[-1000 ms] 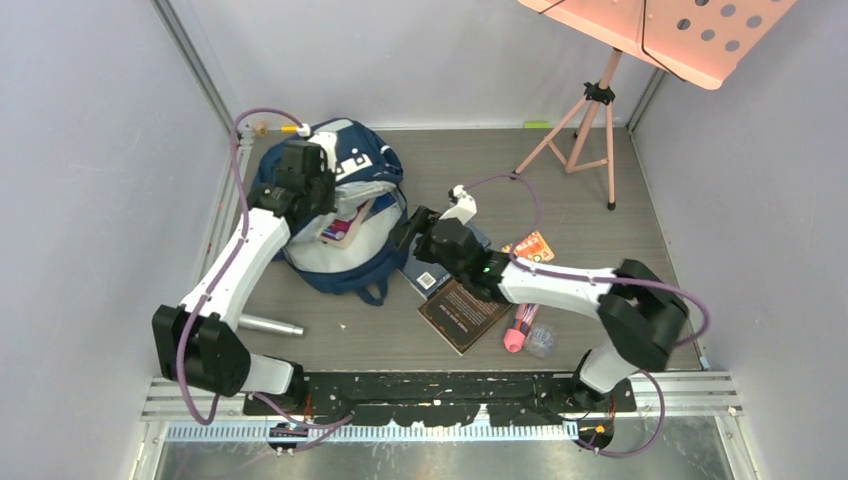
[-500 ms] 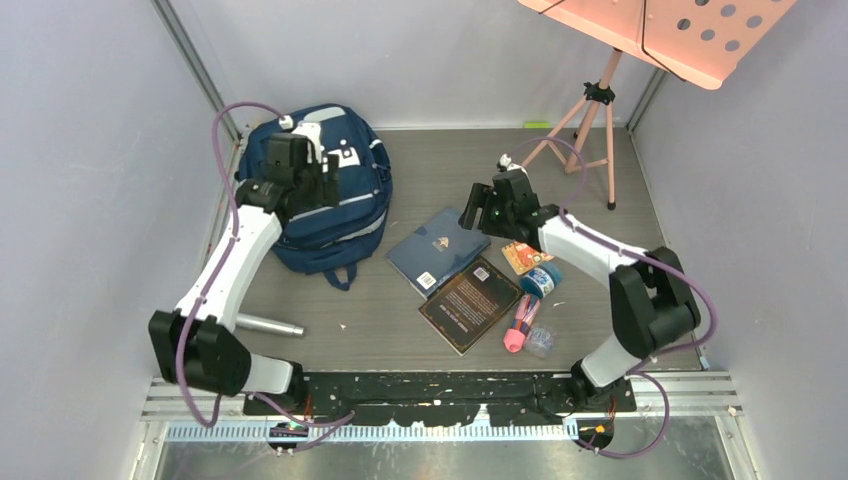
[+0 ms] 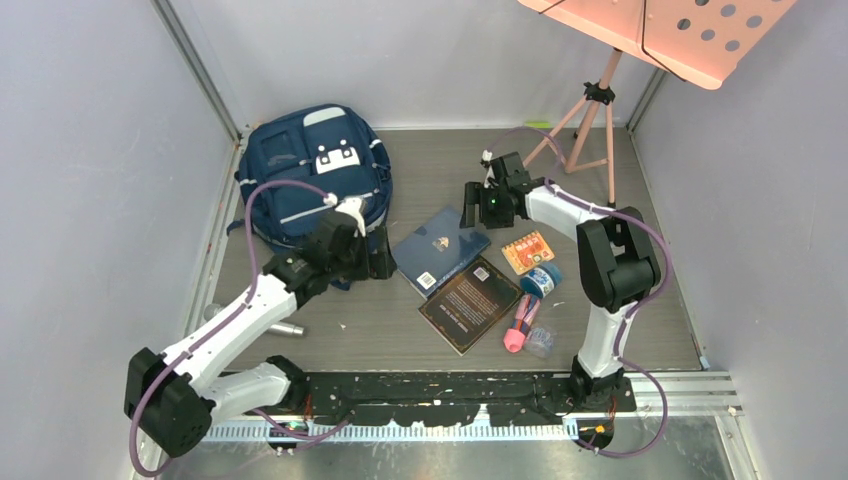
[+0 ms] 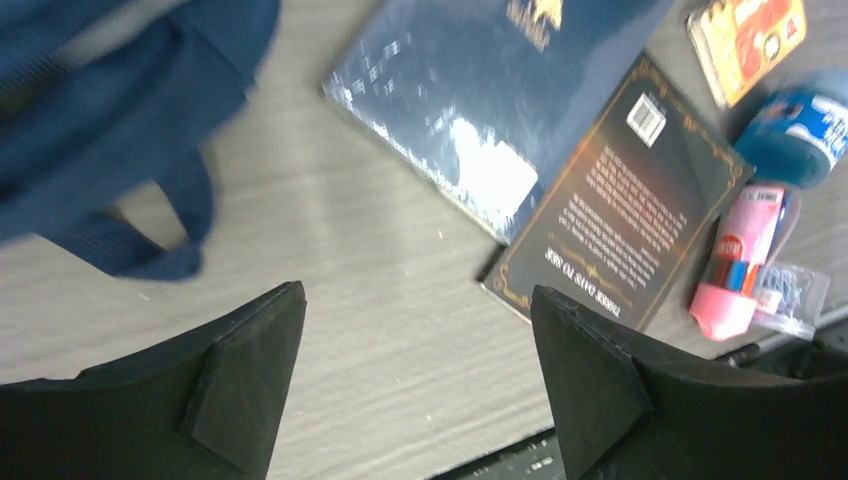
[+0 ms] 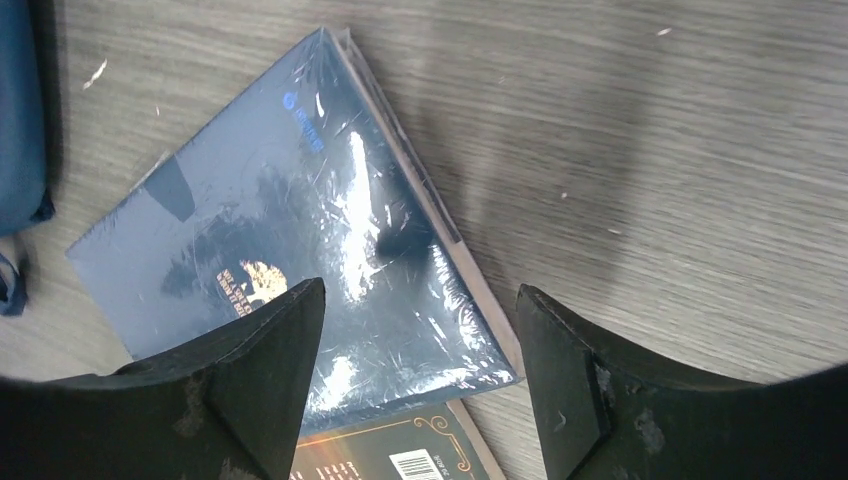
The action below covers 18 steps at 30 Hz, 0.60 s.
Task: Pack the student bag
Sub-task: Pick up the book from the center of the board.
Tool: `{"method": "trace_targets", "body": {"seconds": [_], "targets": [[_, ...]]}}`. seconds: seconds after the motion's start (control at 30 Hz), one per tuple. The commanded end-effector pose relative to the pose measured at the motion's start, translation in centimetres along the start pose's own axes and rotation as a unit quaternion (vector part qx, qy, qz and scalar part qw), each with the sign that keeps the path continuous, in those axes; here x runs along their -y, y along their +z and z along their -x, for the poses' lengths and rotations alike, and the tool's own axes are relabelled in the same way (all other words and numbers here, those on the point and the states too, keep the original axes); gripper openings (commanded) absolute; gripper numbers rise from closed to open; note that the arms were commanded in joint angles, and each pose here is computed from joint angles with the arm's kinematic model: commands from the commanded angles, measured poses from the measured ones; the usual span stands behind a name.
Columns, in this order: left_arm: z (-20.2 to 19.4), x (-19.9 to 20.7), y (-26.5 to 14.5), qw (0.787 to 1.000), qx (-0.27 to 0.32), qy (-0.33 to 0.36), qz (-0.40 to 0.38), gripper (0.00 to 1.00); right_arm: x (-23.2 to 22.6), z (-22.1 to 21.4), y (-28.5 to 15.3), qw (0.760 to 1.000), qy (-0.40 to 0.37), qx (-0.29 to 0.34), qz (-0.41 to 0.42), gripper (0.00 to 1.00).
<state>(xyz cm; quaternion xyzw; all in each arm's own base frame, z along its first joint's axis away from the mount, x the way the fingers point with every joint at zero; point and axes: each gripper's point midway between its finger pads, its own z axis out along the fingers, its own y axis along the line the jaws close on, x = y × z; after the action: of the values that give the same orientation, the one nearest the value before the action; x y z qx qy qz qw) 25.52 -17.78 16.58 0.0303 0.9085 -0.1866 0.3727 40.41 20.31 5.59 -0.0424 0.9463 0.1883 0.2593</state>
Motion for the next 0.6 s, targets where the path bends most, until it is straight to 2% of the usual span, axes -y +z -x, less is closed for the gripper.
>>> {"method": "trace_targets", "body": {"seconds": [0.0, 0.23, 0.37, 0.47, 0.57], "targets": [[-0.2, 3.3, 0.7, 0.990, 0.024, -0.113, -0.082, 0.87, -2.2, -0.4, -0.1, 0.997, -0.037, -0.024, 0.061, 0.75], [-3.0, 3.1, 2.9, 0.978, 0.007, -0.180, -0.102, 0.96, -4.9, -4.0, -0.1, 0.990, 0.002, -0.067, 0.126, 0.72], [-4.2, 2.2, 4.0, 0.970, -0.005, -0.218, -0.111, 0.98, -7.6, -6.4, -0.9, 0.984, 0.012, -0.086, 0.157, 0.69], [-4.7, 0.7, 4.1, 0.971, -0.004, -0.220, -0.090, 0.98, -9.8, -8.3, -1.7, 0.982, -0.003, -0.094, 0.163, 0.69], [-5.3, -1.4, 4.1, 0.976, -0.001, -0.212, -0.055, 0.99, -9.8, -8.4, -1.8, 0.986, 0.005, -0.086, 0.141, 0.69]]}}
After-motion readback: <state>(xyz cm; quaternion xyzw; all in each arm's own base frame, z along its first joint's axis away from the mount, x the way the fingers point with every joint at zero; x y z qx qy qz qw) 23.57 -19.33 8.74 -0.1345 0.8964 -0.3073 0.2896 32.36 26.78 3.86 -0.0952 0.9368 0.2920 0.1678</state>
